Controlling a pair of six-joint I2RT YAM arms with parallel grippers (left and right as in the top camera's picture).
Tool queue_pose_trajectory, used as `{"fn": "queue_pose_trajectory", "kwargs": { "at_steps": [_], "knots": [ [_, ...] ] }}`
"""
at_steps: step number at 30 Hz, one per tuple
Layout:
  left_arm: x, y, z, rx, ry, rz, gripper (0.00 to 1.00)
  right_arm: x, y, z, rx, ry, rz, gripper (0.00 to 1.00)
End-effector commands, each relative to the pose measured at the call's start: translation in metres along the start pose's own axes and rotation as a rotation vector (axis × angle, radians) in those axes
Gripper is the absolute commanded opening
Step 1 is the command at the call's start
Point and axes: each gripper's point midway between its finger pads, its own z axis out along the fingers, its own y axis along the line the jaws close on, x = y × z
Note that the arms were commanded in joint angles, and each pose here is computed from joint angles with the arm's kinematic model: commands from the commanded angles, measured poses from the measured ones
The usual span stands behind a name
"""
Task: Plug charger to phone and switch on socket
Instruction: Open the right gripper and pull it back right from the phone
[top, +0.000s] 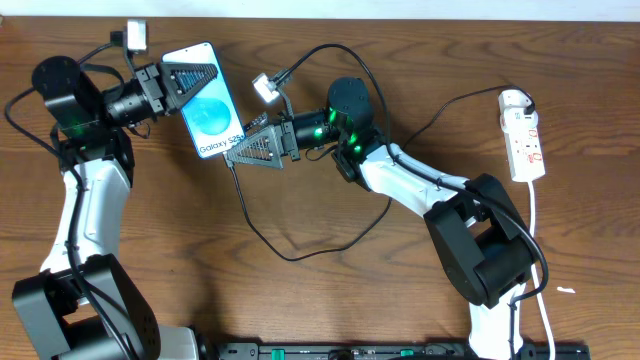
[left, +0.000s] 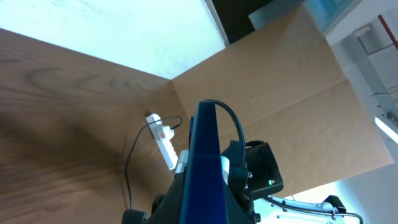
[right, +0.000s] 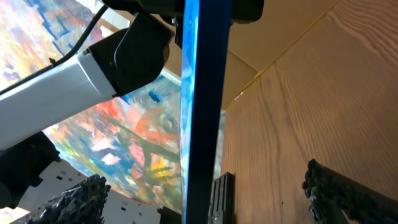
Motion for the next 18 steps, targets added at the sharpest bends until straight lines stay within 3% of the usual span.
{"fn": "queue_pose_trajectory", "kwargs": {
  "at_steps": [1,9,18],
  "knots": [
    [-0.006,-0.009,-0.008,-0.004,-0.017,0.046,0.07,-0.002,0.001,0.0,-0.008,0.007,-0.024,0.99],
    [-0.013,-0.004,-0.024,-0.025,-0.048,0.037,0.07,-0.003,-0.002,-0.004,-0.001,0.007,-0.049,0.99],
    [-0.012,-0.004,-0.025,-0.024,-0.047,0.034,0.07,0.0,-0.044,-0.024,0.14,-0.027,0.073,0.99]
  ]
}}
